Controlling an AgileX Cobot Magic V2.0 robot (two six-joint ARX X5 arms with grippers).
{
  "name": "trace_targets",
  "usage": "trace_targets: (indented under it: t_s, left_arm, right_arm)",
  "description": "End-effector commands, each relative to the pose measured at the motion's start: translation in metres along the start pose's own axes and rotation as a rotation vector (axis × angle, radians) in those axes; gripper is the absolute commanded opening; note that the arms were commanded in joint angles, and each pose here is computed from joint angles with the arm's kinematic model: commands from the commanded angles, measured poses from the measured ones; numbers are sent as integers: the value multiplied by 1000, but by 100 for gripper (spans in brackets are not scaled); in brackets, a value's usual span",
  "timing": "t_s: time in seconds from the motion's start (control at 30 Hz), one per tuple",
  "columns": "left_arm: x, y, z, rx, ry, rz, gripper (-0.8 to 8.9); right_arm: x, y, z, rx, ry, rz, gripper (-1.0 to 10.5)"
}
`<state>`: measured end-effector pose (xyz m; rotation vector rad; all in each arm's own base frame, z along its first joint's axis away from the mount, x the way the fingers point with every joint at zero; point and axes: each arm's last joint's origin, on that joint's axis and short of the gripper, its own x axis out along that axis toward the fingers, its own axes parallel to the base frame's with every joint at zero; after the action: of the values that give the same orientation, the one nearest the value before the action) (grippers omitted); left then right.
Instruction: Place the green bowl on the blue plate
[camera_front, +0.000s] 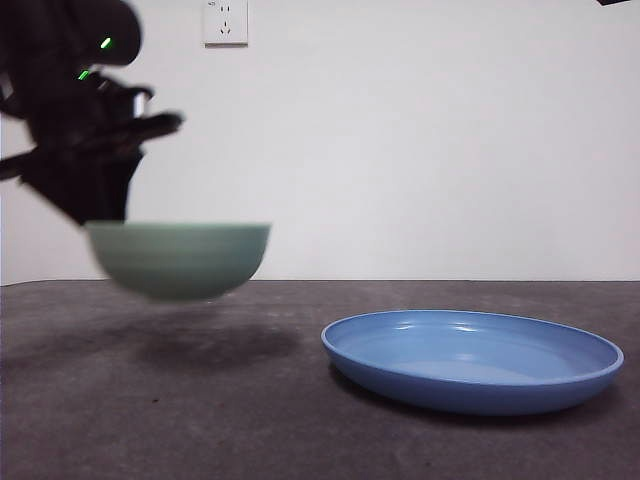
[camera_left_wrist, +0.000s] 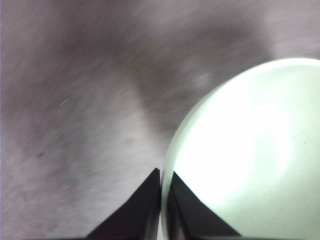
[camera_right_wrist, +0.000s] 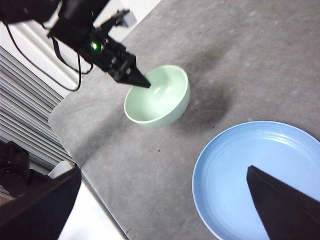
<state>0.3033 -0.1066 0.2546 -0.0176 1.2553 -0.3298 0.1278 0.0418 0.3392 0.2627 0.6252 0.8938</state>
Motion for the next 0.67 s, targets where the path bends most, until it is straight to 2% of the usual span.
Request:
trace_targets:
  t_s: [0.03,0.37,0.67]
  left_arm:
    - [-3,-18,14,34,11,-14,15]
    - [25,-99,38,223,55,-78,15]
    - [62,-158,42,340,85,-116,15]
  right_arm:
    - [-2,3,5,-8,-14,7,621]
    - [-2,3,5,-4,-14,7,621]
    - [-2,3,5,-4,-14,7,621]
